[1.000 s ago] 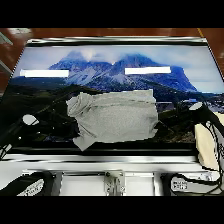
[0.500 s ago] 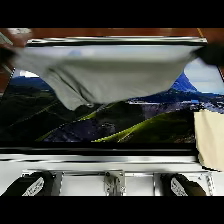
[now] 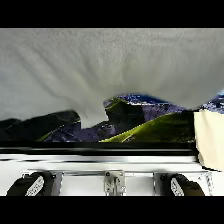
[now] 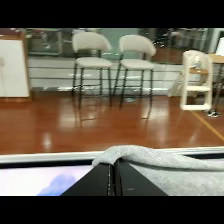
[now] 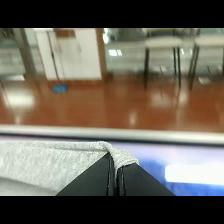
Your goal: Fold the shirts.
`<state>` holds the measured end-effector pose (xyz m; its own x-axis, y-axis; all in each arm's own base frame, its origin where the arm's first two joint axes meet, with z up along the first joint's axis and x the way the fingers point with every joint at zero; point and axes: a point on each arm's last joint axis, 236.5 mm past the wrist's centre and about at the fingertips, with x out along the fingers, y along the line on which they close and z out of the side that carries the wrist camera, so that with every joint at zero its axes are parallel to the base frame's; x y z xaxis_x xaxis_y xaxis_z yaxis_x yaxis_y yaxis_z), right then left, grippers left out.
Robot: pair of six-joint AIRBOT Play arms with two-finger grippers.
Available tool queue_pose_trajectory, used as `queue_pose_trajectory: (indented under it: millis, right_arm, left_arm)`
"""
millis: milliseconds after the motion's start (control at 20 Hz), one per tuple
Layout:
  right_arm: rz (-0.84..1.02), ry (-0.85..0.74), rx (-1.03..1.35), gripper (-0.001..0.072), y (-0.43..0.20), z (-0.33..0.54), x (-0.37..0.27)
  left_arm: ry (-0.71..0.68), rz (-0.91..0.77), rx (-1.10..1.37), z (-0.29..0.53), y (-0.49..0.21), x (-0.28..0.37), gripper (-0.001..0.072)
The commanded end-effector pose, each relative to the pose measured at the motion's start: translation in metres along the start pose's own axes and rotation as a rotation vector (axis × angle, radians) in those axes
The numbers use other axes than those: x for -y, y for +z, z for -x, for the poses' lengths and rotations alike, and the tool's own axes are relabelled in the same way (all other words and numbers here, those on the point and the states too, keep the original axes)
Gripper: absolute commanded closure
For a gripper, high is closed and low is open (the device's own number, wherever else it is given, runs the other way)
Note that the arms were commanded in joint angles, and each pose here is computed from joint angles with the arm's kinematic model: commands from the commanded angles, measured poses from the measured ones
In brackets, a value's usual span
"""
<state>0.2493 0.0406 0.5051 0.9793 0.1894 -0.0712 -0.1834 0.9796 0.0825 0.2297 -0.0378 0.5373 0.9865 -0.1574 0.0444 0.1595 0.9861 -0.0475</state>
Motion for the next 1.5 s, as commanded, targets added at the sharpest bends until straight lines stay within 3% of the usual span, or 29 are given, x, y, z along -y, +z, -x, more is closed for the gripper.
queue_pose_trajectory:
  millis: [0, 200, 550, 750, 1150, 1250, 1300, 1350, 1400, 1450]
  right_arm:
    - [-0.024, -0.095, -0.303, 0.0658, -0.068, -0.011, 0.031]
    - [-0.109, -0.090, -0.594, 0.0658, -0.142, -0.074, 0.065]
    - [-0.310, -0.163, -1.010, 0.0658, -0.333, -0.217, 0.153]
    - [-0.418, -0.215, -1.038, 0.0658, -0.410, -0.273, 0.182]
    - [-0.500, -0.285, -0.925, 0.0658, -0.441, -0.319, 0.207]
    - [-0.529, -0.273, -0.975, 0.0657, -0.453, -0.314, 0.200]
    - [-0.547, -0.257, -1.001, 0.0642, -0.457, -0.311, 0.194]
    - [-0.571, -0.232, -1.010, 0.0471, -0.457, -0.311, 0.186]
    - [-0.575, -0.182, -1.001, 0.0163, -0.452, -0.314, 0.177]
    - [-0.558, -0.104, -1.010, 0.0051, -0.443, -0.310, 0.164]
  left_arm:
    - [0.098, -0.006, -0.108, -0.023, -0.038, -0.032, 0.0667]
    - [0.100, 0.012, -0.314, -0.084, -0.111, -0.057, 0.0667]
    - [0.036, 0.161, -0.692, -0.203, -0.273, -0.086, 0.0667]
    - [-0.076, 0.321, -0.896, -0.254, -0.380, -0.064, 0.0666]
    - [-0.217, 0.448, -1.222, -0.279, -0.547, 0.009, 0.0664]
    - [-0.222, 0.468, -1.261, -0.277, -0.563, 0.021, 0.0606]
    - [-0.214, 0.483, -1.270, -0.276, -0.565, 0.023, 0.0490]
    - [-0.201, 0.500, -1.275, -0.275, -0.563, 0.023, 0.0325]
    - [-0.203, 0.503, -1.292, -0.271, -0.559, 0.019, 0.0220]
    - [-0.205, 0.501, -1.328, -0.262, -0.553, 0.010, 0.0211]
